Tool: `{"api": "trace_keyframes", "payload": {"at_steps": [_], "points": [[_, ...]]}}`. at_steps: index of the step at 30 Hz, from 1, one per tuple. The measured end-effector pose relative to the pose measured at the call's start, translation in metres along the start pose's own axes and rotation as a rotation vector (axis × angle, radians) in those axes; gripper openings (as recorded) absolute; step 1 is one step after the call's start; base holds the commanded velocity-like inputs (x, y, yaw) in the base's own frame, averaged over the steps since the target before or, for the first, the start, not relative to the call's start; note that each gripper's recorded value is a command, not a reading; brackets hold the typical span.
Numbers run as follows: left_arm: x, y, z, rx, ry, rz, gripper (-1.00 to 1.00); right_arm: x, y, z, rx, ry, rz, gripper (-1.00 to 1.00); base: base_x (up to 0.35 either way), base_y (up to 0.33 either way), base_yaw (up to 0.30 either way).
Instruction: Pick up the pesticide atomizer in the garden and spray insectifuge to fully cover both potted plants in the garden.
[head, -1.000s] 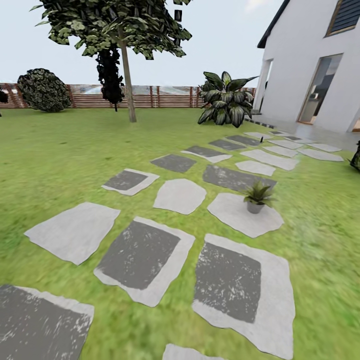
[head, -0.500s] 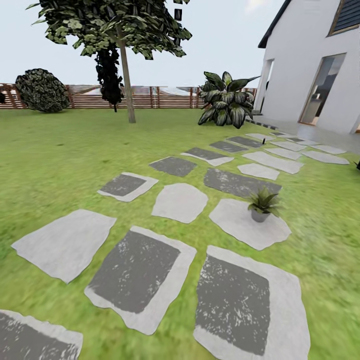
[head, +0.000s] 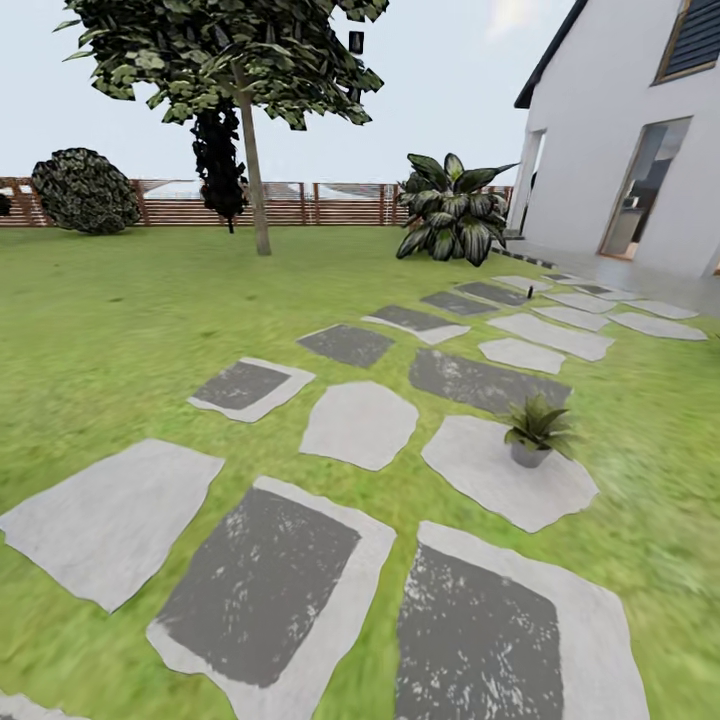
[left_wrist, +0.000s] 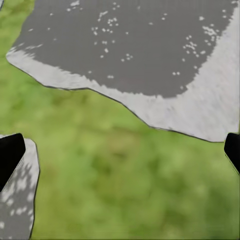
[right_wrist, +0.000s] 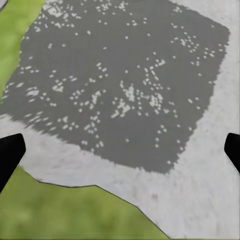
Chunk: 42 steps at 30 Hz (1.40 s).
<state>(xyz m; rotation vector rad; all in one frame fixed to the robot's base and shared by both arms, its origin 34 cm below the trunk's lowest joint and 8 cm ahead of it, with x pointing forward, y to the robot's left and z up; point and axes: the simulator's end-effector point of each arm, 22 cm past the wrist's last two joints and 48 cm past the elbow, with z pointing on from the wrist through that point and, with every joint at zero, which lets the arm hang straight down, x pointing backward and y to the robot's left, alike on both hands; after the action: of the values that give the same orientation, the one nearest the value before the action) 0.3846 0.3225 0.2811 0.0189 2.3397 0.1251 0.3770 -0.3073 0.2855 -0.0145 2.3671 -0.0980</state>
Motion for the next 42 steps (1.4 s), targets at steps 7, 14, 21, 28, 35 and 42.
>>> {"api": "trace_keyframes", "payload": {"at_steps": [7,14,21,28,35,42], "points": [[-0.0003,-0.0001,0.0002,0.0,0.0,0.0,1.0,-0.0003,0.0012,0.0001,-0.002,-0.001,-0.001,1.0,0.34,0.003,0.0],[-0.0002,-0.0001,0.0001,0.0,0.0,0.0,1.0,-0.0003,0.0017,0.0001,-0.003,-0.001,-0.002,1.0,0.34,0.077,0.0],[-0.0006,-0.0001,0.0004,0.001,-0.001,0.001,1.0,-0.0002,0.0019,0.0001,-0.004,-0.001,-0.002,1.0,0.34,0.097,0.0],[-0.0008,0.0,0.0004,0.0,-0.001,0.001,1.0,-0.0004,0.0018,0.0002,-0.004,-0.001,-0.002,1.0,0.34,0.083,0.0],[-0.0005,-0.0001,0.0004,0.001,0.0,0.0,1.0,-0.0004,0.002,0.0002,-0.004,-0.001,-0.002,1.0,0.34,0.024,0.0],[-0.0002,-0.0003,0.0003,0.001,0.0,0.001,1.0,-0.0003,0.002,0.0001,-0.004,-0.001,-0.002,1.0,0.34,0.001,0.0]]}}
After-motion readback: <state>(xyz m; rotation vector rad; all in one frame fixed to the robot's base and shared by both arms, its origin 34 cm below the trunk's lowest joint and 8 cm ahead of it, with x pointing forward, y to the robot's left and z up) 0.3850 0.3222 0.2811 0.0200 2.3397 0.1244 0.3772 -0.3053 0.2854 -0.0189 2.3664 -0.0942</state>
